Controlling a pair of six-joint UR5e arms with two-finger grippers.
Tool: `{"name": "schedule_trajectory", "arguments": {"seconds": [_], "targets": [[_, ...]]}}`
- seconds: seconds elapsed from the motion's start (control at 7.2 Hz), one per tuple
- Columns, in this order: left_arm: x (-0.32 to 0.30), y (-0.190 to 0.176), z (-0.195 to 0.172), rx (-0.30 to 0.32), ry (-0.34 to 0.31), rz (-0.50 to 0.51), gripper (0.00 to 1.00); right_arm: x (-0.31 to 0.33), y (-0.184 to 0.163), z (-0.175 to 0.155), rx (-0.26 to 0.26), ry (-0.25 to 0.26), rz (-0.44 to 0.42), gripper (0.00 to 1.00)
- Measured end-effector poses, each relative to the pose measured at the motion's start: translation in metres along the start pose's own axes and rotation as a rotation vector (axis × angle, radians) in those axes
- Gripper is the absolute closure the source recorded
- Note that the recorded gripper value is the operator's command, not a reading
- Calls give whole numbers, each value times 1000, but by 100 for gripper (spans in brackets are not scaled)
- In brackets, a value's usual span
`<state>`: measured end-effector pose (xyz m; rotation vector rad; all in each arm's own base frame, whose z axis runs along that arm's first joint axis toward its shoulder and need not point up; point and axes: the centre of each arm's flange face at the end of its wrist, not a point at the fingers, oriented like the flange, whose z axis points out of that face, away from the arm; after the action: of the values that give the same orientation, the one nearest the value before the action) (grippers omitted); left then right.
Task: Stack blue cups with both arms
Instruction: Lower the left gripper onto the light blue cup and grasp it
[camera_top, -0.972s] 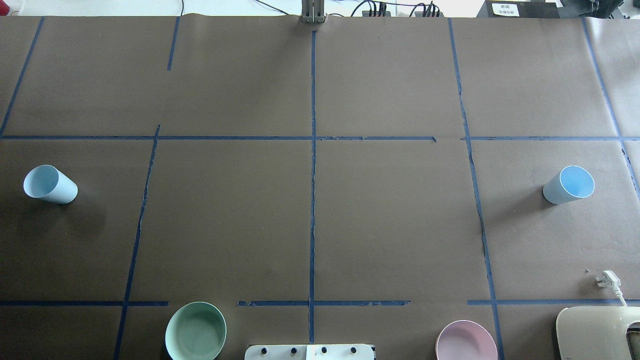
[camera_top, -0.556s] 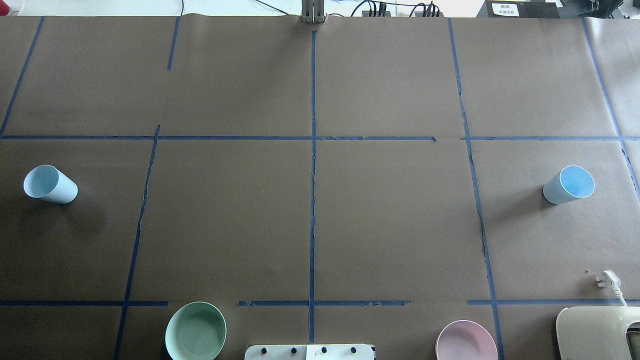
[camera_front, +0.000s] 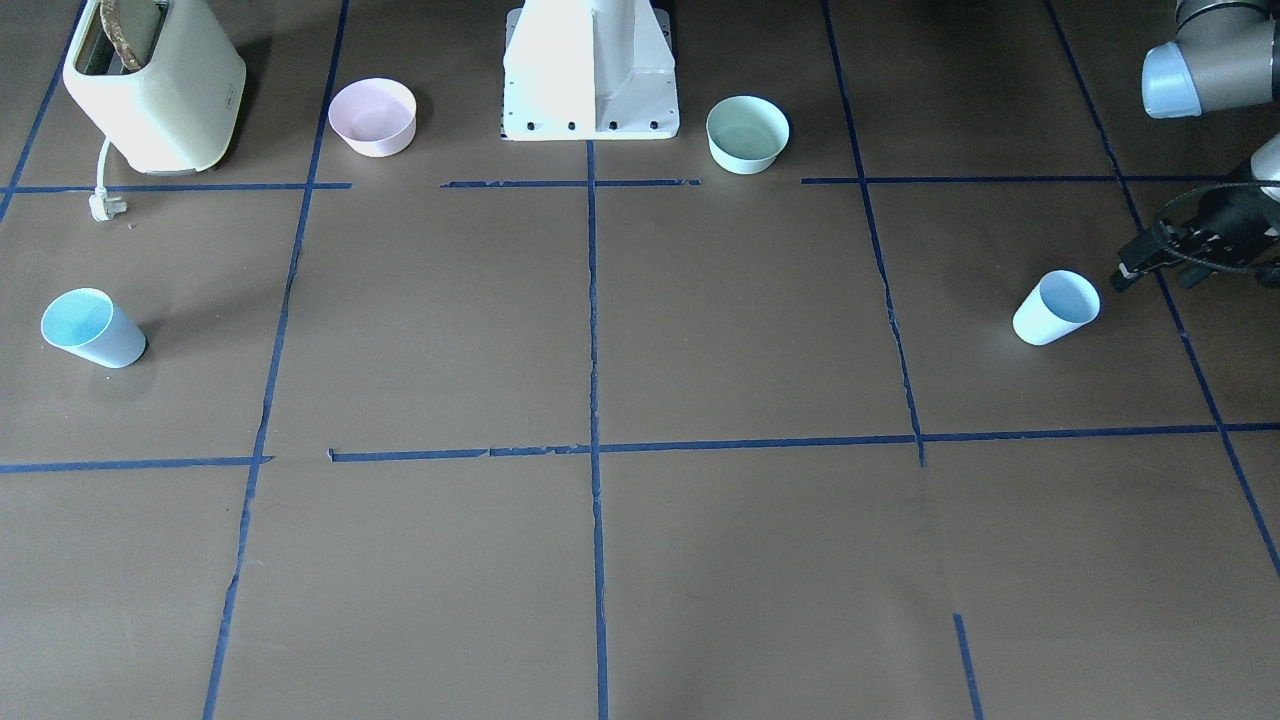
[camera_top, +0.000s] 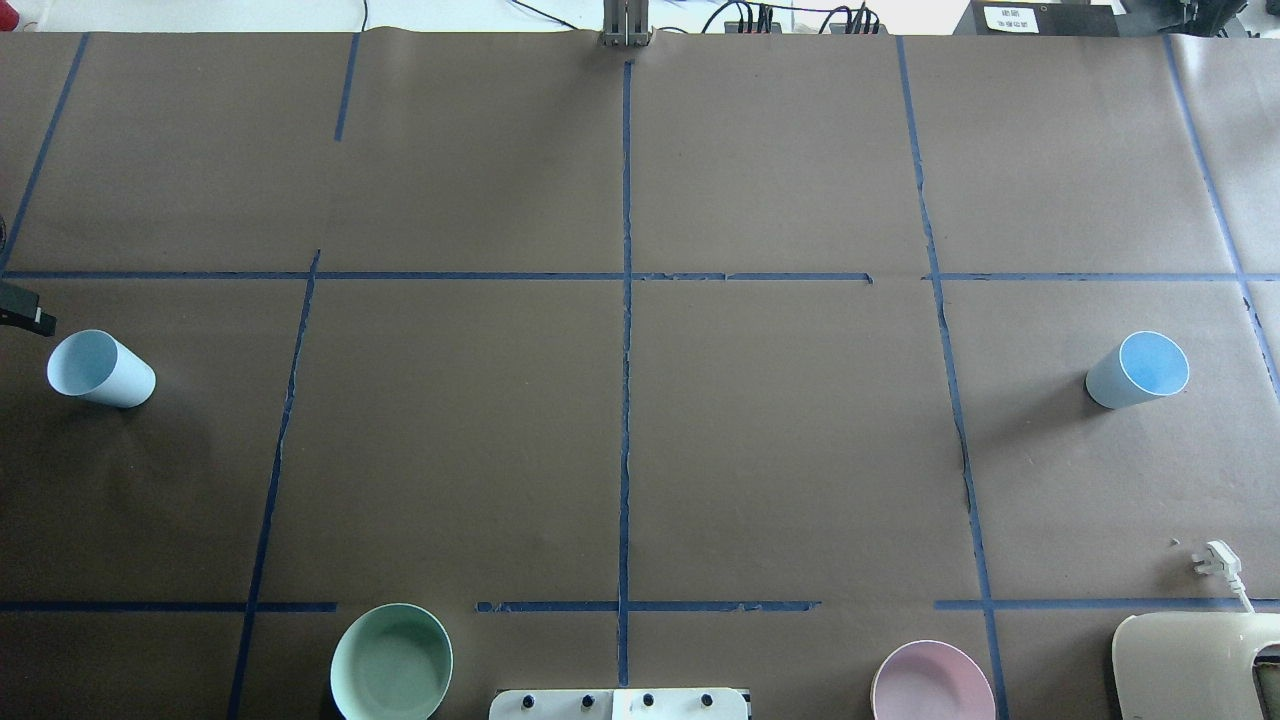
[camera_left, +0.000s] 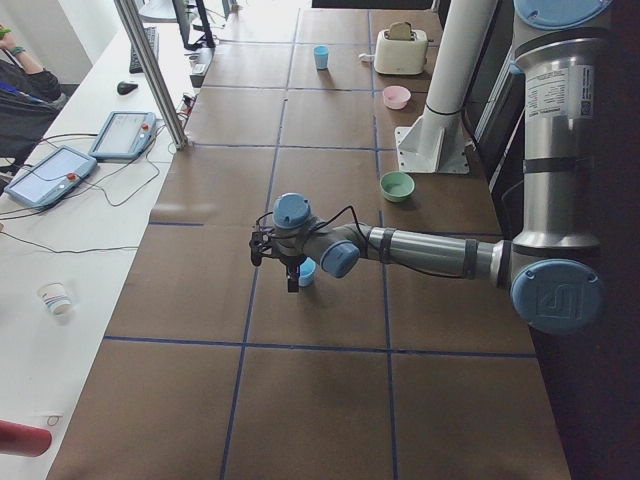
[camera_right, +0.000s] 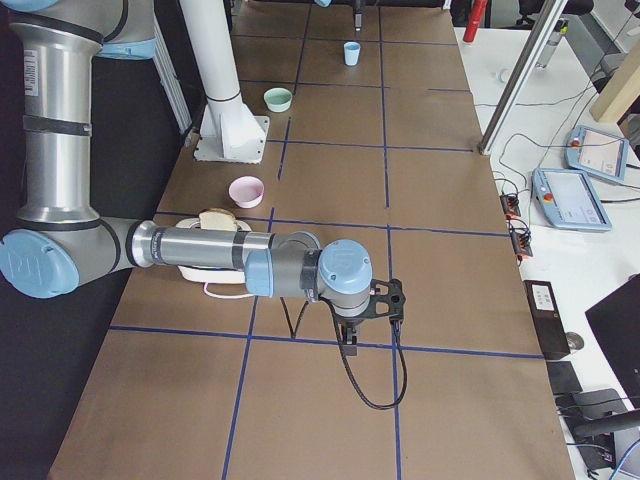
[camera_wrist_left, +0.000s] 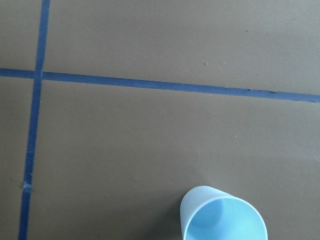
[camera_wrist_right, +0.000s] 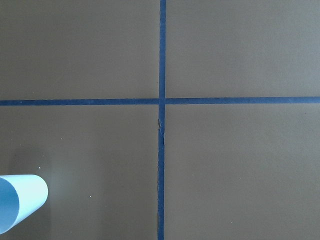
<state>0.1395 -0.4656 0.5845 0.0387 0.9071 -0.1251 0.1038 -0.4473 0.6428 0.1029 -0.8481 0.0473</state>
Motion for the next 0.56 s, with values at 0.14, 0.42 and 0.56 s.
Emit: {"name": "schedule_trajectory", "arguments": {"seconds": [0.14, 0.42, 0.56], "targets": [[3, 4, 12, -4, 6, -6, 0, 0, 0, 0, 1, 0, 0, 0], [10, 13, 32, -26, -2, 5, 0, -1, -1, -1, 1, -2, 1, 0], [10, 16, 39, -39, -8, 7, 0, -1, -1, 0, 1, -3, 1, 0]]}}
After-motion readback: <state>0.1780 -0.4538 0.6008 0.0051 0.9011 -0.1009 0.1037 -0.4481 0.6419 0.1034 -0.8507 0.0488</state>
